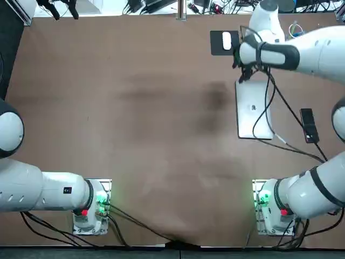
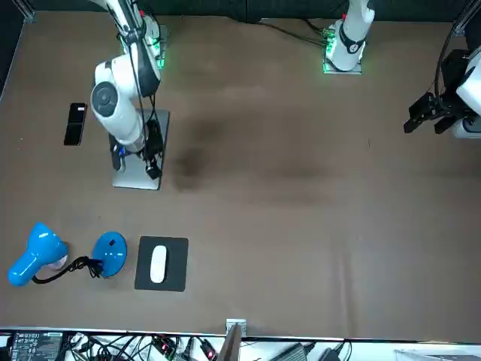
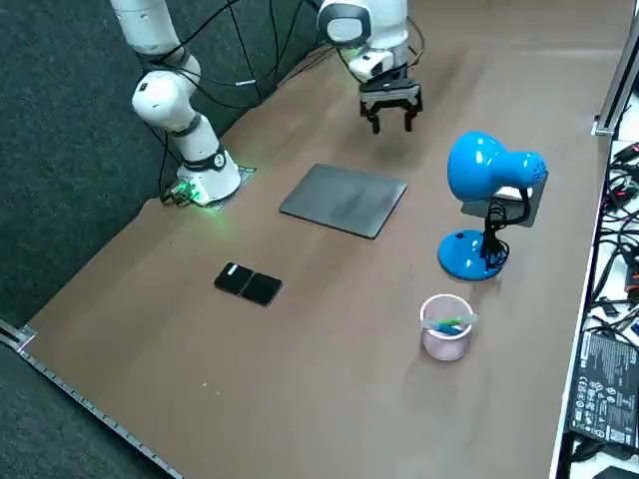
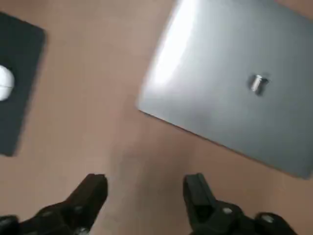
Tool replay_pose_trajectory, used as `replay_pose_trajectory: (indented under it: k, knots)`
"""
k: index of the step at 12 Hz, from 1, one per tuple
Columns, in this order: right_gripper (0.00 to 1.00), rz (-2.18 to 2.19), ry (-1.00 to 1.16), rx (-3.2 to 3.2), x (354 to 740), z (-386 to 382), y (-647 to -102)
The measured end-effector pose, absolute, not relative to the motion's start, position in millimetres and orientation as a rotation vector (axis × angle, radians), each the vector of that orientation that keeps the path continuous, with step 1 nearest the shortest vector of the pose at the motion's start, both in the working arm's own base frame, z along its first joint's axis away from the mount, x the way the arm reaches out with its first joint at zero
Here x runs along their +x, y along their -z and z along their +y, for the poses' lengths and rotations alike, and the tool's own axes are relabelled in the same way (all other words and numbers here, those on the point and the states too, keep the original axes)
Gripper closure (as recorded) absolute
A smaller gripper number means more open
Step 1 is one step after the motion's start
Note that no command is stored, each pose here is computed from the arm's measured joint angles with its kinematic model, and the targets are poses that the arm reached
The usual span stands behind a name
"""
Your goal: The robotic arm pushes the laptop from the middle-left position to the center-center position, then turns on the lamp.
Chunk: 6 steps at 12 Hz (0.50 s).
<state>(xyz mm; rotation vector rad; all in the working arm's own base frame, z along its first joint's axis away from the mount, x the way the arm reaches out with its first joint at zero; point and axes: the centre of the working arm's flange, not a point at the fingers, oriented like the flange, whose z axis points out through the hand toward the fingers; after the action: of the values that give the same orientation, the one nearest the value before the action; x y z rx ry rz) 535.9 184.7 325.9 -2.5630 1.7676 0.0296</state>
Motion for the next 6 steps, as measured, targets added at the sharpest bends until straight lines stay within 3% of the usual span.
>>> replay_pose_trajectory:
  k: [1,3,5,6]
  knots:
    - [0.14,1.722,0.000,-2.584,552.1,181.9,-330.0]
    - [0.19,1.591,0.083,-2.686,579.0,179.9,-331.1]
    - [0.44,1.471,0.154,-2.785,600.2,181.7,-324.8]
    - [0.50,1.422,0.183,-2.821,612.0,181.8,-320.8]
